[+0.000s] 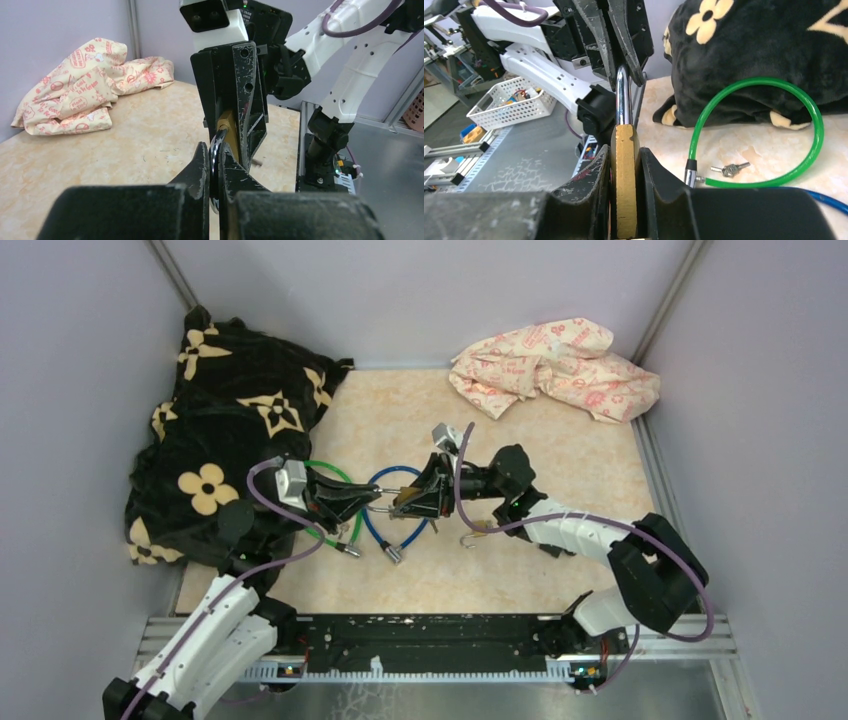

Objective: Lock with the key
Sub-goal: Lock the lock.

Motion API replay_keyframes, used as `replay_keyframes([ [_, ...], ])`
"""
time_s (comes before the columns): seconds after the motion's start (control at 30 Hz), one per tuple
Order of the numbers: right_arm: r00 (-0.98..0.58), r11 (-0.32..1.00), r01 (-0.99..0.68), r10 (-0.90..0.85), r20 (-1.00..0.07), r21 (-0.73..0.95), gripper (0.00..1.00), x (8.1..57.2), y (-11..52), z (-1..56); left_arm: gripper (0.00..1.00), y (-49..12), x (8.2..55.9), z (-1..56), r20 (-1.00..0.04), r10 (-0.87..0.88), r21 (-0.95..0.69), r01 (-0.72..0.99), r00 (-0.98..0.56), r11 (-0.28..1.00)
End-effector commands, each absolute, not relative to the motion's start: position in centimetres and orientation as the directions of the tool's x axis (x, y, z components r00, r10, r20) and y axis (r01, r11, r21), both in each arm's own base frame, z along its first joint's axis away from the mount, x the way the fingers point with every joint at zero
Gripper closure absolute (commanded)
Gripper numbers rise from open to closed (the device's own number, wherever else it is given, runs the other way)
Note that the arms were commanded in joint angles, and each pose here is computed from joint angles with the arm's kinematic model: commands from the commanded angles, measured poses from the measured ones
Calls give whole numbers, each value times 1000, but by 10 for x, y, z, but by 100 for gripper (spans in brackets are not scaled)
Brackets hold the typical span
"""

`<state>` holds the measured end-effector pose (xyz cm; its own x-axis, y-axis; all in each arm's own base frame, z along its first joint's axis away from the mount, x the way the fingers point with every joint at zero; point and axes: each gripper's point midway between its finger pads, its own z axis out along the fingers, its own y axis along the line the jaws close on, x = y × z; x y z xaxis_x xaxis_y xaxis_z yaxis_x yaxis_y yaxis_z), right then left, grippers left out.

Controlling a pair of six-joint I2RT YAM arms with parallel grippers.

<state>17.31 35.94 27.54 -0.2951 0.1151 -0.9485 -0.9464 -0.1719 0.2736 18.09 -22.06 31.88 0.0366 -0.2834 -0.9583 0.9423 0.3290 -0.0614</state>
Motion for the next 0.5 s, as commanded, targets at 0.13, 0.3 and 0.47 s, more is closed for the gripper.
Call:
replay_keyframes([
  [0.13, -70, -63, -996, 19, -997, 69, 100, 184, 353, 309, 57, -221, 187, 295, -985, -128, 70, 941, 118, 331],
  [0.3, -4, -48, -999, -30, -1000, 5, 100, 181, 349, 318, 56, -225, 189, 290, -989, -99, 74, 951, 109, 301],
  [0.47, 40, -82, -996, -84, -996, -33, 100, 175, 353, 319, 82, -228, 184, 301, -983, -133, 84, 960, 123, 268],
])
